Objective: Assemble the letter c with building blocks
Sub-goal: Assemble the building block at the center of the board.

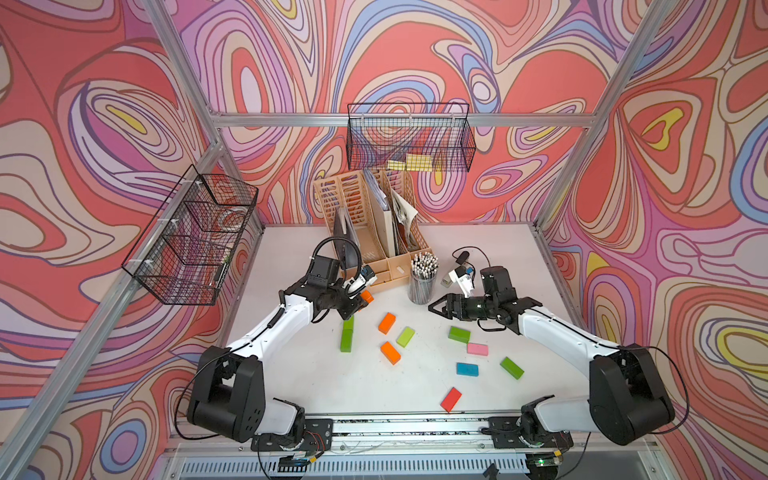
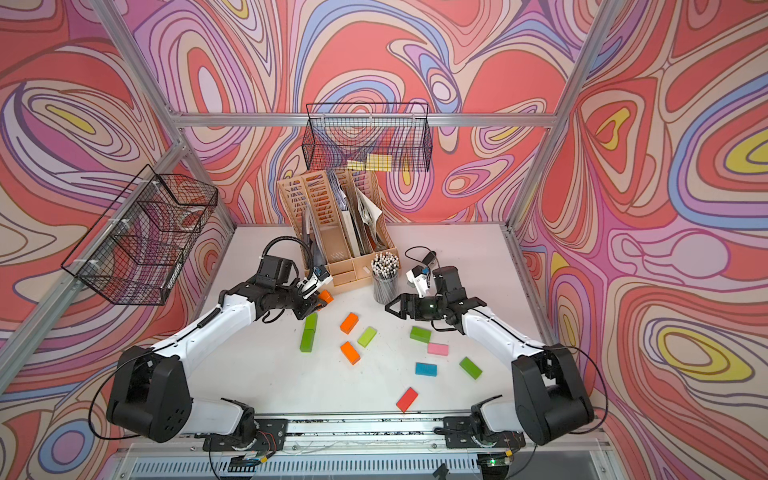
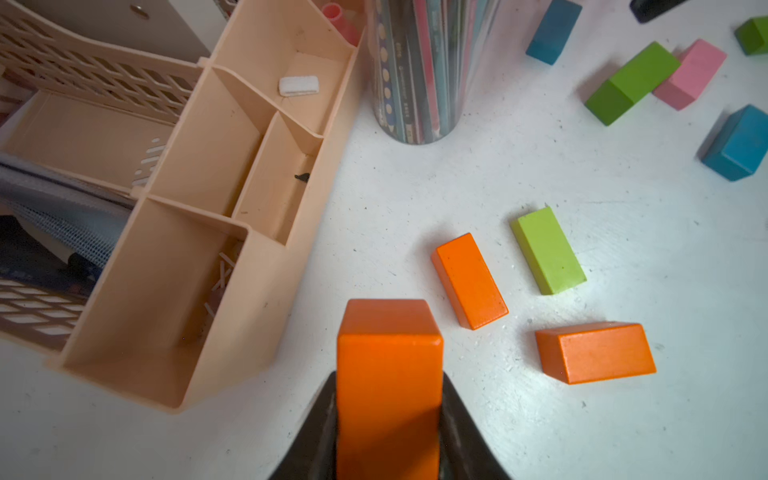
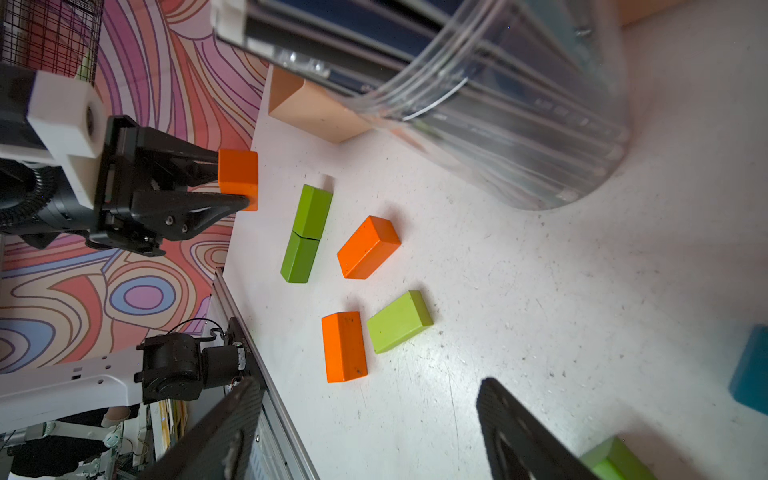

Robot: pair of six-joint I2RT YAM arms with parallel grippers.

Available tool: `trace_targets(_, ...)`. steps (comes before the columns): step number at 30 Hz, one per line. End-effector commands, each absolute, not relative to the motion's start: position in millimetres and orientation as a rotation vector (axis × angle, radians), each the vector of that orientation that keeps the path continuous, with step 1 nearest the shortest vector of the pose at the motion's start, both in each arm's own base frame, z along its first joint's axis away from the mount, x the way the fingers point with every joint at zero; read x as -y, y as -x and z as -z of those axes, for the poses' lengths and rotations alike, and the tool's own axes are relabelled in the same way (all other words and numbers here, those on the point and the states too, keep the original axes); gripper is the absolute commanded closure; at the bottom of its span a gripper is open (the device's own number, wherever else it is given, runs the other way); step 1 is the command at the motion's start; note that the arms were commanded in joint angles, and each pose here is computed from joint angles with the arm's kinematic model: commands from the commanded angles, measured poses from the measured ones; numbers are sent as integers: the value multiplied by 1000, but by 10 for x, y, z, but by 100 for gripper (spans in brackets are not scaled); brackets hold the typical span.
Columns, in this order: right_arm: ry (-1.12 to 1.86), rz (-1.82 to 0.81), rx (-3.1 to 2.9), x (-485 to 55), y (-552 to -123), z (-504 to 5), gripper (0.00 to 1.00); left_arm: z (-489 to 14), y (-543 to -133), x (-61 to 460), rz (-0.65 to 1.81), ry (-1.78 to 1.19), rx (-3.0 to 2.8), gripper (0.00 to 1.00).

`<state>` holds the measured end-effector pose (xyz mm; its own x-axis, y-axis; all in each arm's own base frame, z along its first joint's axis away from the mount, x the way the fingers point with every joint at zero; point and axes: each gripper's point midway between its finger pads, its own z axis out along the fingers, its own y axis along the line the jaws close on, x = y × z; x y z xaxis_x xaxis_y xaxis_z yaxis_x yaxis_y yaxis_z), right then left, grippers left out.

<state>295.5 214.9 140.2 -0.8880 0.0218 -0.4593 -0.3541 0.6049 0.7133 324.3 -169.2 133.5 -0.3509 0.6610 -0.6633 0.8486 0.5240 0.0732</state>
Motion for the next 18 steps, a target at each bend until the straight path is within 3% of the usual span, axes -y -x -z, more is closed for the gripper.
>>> trace_targets(1, 287, -1221, -2393, -2173, -2929, -1400, 14, -1337, -3195, 1719, 335, -1462, -1984, 74)
trace_targets(18, 280, -1250, -2376, -2199, -2945, -1390, 14, -1080, -3381, 1697, 167, -1867, -1733, 76)
